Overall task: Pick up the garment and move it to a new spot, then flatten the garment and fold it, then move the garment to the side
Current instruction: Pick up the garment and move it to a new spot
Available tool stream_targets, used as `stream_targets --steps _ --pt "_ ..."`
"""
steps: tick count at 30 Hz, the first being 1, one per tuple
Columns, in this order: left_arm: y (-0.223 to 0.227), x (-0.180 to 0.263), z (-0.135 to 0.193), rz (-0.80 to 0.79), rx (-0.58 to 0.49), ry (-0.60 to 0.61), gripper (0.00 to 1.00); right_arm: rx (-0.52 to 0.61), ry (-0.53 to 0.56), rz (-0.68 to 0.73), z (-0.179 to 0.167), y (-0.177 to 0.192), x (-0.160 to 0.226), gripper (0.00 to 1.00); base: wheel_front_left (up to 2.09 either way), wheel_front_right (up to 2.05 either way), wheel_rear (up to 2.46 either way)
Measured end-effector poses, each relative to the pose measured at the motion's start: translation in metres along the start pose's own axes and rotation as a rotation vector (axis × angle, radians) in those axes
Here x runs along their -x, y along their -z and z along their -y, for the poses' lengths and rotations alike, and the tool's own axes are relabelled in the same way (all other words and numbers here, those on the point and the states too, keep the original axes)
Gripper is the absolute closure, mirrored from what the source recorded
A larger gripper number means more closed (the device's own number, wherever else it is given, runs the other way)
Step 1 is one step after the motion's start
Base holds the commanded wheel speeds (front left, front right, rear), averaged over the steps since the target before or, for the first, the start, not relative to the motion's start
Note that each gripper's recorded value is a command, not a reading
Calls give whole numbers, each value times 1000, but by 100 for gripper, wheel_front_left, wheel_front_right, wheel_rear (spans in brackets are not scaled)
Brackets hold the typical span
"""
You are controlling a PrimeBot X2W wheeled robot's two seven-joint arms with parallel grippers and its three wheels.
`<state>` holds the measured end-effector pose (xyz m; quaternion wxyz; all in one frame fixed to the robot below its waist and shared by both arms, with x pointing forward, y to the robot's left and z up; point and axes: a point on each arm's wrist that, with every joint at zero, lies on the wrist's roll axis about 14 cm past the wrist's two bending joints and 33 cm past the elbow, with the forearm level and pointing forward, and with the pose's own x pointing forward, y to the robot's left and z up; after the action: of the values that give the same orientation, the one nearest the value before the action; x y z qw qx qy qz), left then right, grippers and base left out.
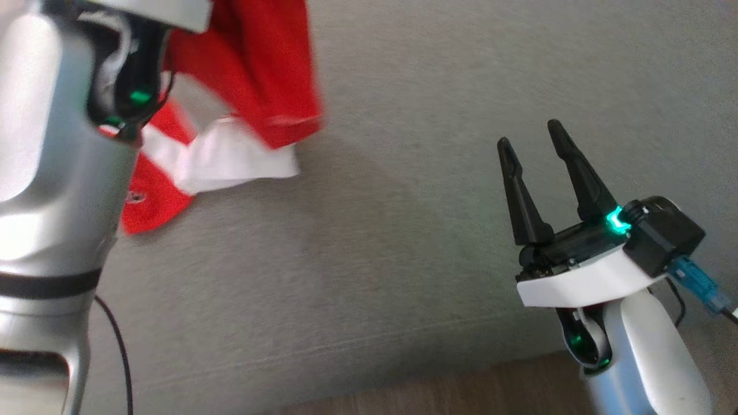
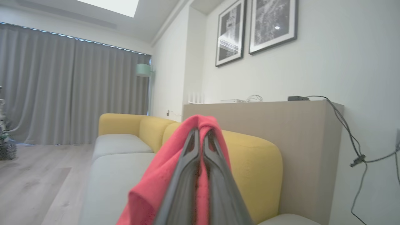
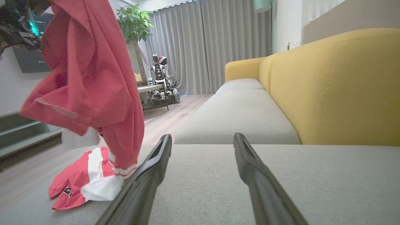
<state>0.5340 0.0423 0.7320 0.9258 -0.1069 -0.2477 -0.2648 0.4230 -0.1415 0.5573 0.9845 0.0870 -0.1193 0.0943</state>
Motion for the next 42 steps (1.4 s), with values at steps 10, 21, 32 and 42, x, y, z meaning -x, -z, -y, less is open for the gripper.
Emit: stream_targets --steps 10,21,32,42 --pt "95 -44 84 -153 95 181 100 14 139 48 44 -26 23 0 0 0 0" --pt "200 -22 218 -415 304 456 0 58 259 12 78 -26 46 0 0 0 0" --pt "180 -13 168 -366 271 348 0 46 190 18 61 -18 28 0 0 0 0" --pt "163 90 15 -397 60 -45 0 46 103 -8 35 -3 16 0 0 0 0"
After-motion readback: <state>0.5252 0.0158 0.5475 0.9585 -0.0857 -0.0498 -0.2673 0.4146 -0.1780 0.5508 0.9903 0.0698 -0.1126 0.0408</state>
